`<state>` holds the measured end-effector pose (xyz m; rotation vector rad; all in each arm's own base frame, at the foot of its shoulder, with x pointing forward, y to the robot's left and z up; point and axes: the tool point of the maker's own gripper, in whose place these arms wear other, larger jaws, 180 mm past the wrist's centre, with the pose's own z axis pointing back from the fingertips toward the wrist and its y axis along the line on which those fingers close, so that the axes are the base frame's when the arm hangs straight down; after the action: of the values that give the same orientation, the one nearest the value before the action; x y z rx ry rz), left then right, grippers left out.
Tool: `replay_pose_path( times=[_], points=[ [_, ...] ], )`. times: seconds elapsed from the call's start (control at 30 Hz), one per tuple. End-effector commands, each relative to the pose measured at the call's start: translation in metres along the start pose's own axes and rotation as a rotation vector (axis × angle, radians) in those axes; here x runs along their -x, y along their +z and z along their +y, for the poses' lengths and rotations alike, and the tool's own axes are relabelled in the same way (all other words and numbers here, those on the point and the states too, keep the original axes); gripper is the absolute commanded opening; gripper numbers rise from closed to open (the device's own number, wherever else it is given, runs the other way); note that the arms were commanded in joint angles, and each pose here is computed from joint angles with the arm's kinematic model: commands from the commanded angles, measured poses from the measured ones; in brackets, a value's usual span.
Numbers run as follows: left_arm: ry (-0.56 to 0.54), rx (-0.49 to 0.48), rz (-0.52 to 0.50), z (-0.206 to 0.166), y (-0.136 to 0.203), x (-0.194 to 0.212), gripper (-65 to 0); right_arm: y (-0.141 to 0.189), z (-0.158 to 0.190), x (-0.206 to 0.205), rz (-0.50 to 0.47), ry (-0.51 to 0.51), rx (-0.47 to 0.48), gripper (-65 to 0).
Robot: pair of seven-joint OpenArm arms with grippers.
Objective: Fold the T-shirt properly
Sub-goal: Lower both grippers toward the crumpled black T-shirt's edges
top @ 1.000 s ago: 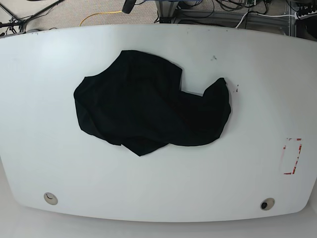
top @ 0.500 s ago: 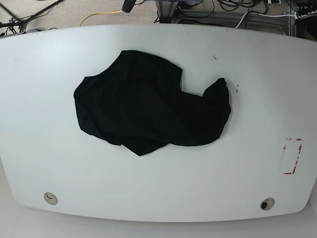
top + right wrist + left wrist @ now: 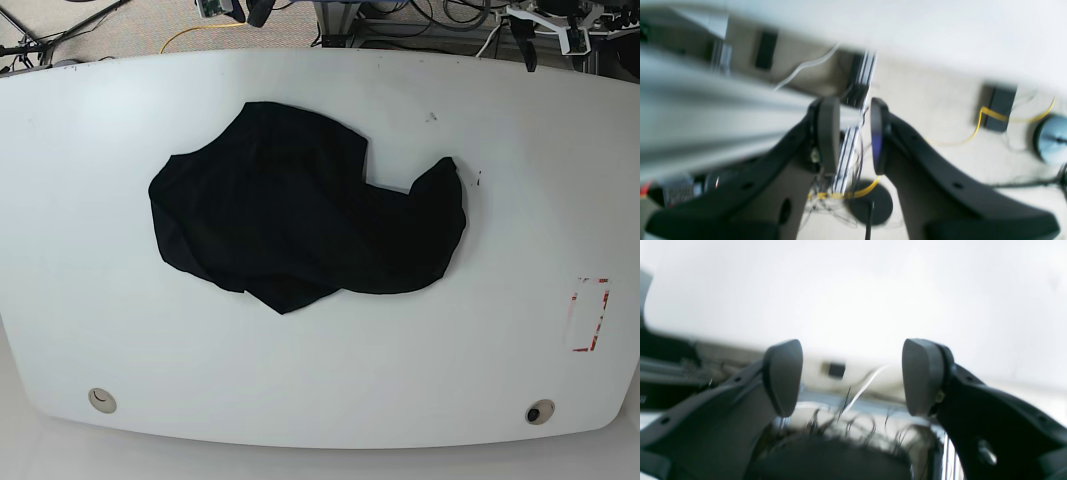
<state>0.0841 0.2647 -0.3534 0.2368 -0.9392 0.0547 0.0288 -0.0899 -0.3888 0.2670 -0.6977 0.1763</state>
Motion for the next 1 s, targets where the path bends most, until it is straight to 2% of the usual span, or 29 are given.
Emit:
replay_pose_path(
  times=[0.0,0.2,0.3,0.4,0.47,0.57,0.8,0.97],
  points=[
    [-0.007,-0.001,-0.047,0.001,-0.002,-0.014,-22.2,-0.003,0.001,-0.016,-0.06,-0.019,-0.004,-49.3],
    [-0.002,0.063,-0.146,-0.015,-0.024,-0.044,-22.1,-0.021,-0.006,-0.055,-0.19,-0.097,-0.002,-47.6],
    [-0.013,0.114,-0.181,-0.027,-0.032,-0.056,-21.9,-0.027,-0.005,-0.066,-0.222,-0.151,-0.022,-38.2],
    [-0.029,0.173,-0.167,-0.044,-0.044,-0.062,-16.5,-0.034,-0.006,-0.081,-0.257,-0.219,-0.051,-27.9],
    [-0.057,0.187,-0.16,-0.046,-0.05,-0.069,-12.6,-0.036,-0.005,-0.085,-0.257,-0.269,-0.075,-27.3],
    [-0.071,0.19,-0.151,-0.046,-0.056,-0.075,-11.0,-0.042,-0.003,-0.097,-0.278,-0.363,-0.127,-26.6],
    [-0.066,0.178,-0.183,-0.047,-0.075,-0.1,-11.1,-0.053,-0.011,-0.112,-0.27,-0.579,-0.23,-26.3],
    [-0.066,0.175,-0.193,-0.047,-0.078,-0.106,-11.3,-0.06,-0.035,-0.104,-0.224,-0.694,-0.234,-26.3]
  ],
)
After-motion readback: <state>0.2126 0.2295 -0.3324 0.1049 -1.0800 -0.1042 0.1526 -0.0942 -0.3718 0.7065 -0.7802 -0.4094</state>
